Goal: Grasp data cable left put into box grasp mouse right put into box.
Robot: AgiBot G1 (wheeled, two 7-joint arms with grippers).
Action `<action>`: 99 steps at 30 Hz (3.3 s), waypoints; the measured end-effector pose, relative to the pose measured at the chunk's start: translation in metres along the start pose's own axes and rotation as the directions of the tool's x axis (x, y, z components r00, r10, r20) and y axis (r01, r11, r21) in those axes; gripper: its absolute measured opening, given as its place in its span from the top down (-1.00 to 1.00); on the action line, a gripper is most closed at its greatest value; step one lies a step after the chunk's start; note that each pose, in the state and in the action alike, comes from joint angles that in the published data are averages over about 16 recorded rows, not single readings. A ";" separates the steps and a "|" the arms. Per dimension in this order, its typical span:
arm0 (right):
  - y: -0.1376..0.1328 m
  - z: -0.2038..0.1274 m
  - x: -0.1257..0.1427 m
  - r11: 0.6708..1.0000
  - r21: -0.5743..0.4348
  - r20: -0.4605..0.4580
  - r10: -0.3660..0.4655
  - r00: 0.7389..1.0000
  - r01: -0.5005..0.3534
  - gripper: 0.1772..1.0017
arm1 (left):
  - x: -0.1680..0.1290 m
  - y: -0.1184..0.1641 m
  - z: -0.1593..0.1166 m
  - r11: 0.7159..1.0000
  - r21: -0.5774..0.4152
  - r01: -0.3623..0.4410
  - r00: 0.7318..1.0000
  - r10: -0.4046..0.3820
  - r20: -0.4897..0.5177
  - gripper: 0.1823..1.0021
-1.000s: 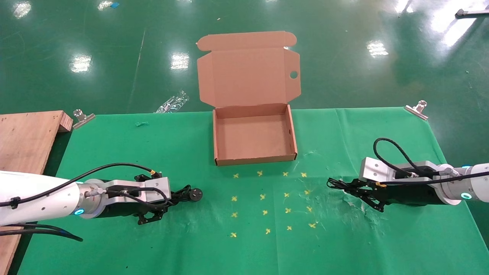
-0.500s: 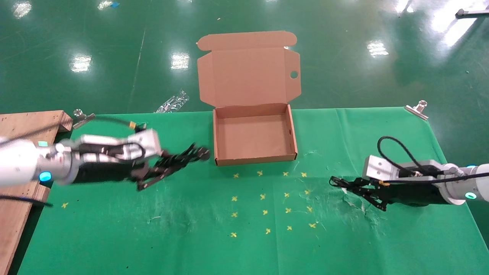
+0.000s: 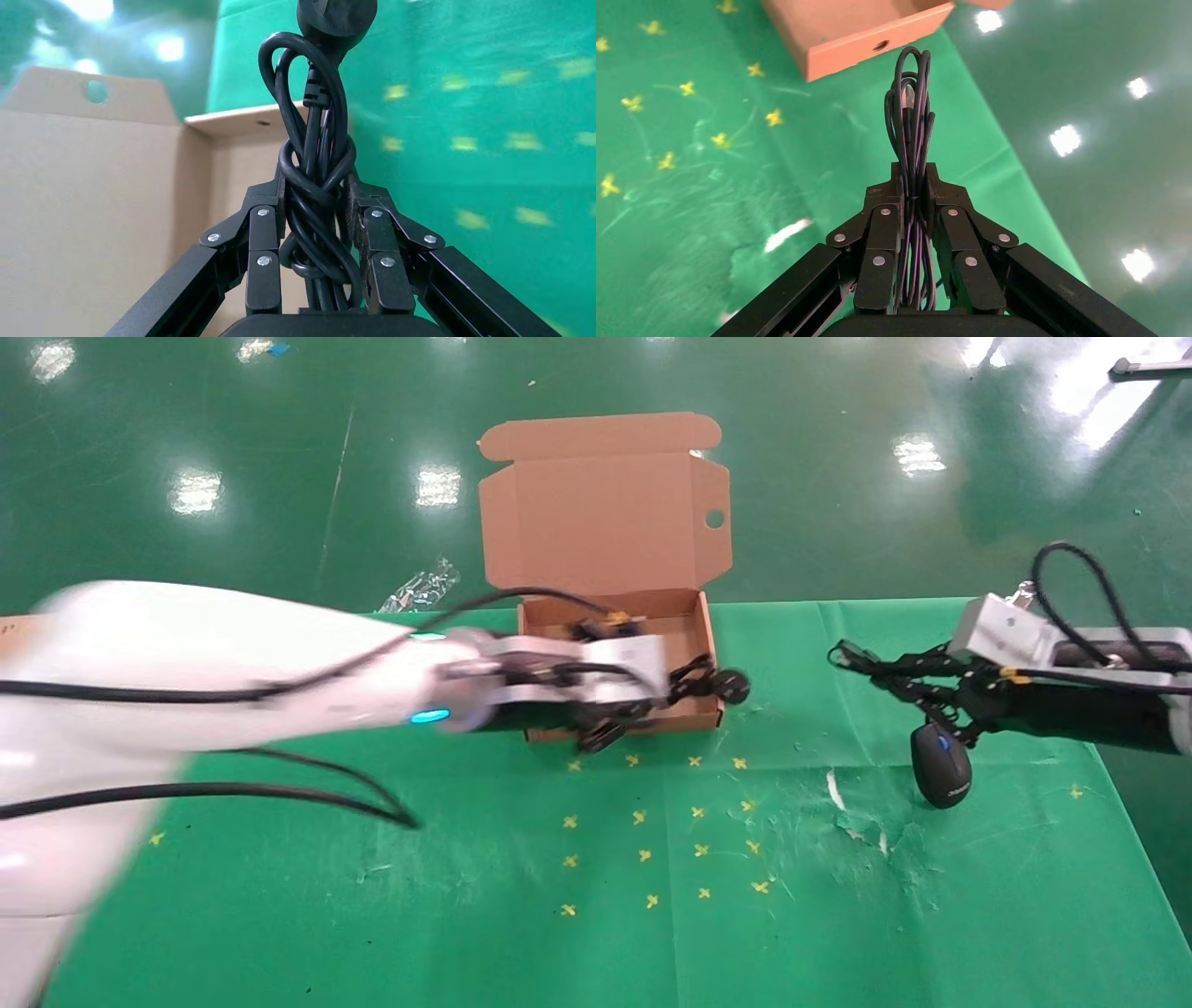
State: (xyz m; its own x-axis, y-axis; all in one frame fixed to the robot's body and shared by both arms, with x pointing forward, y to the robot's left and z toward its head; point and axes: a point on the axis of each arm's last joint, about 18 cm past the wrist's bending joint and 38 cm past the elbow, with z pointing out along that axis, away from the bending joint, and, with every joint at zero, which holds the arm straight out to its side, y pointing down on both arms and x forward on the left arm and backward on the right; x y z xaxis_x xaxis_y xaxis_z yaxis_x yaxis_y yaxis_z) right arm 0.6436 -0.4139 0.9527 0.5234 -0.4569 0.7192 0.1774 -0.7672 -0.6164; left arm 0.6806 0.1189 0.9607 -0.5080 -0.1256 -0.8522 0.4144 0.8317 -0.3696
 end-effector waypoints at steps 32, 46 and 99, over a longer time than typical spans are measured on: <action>-0.080 -0.024 0.032 0.965 0.245 -0.082 -0.073 0.994 0.091 0.87 | -0.076 0.065 -0.008 0.972 -0.168 0.167 0.956 -0.118 0.270 0.21; -0.216 0.052 0.003 0.901 0.385 0.063 -0.244 0.968 0.202 0.87 | -0.118 0.163 -0.127 0.908 -0.201 0.368 0.850 -0.240 0.469 -0.49; -0.184 0.145 -0.037 0.953 0.300 0.211 -0.023 0.977 -0.042 -0.11 | -0.116 0.162 -0.129 0.906 -0.205 0.371 0.847 -0.240 0.475 -1.00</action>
State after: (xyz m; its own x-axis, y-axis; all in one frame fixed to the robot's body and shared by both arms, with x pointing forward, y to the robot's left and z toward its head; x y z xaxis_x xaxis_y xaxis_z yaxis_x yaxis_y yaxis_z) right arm 0.7127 -0.1902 0.9927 0.6833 -0.3338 0.6494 0.3971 -0.5766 -0.7141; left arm 0.7097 0.3381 1.0472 -0.1705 -0.5628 -0.8088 0.0322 0.8172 -0.5754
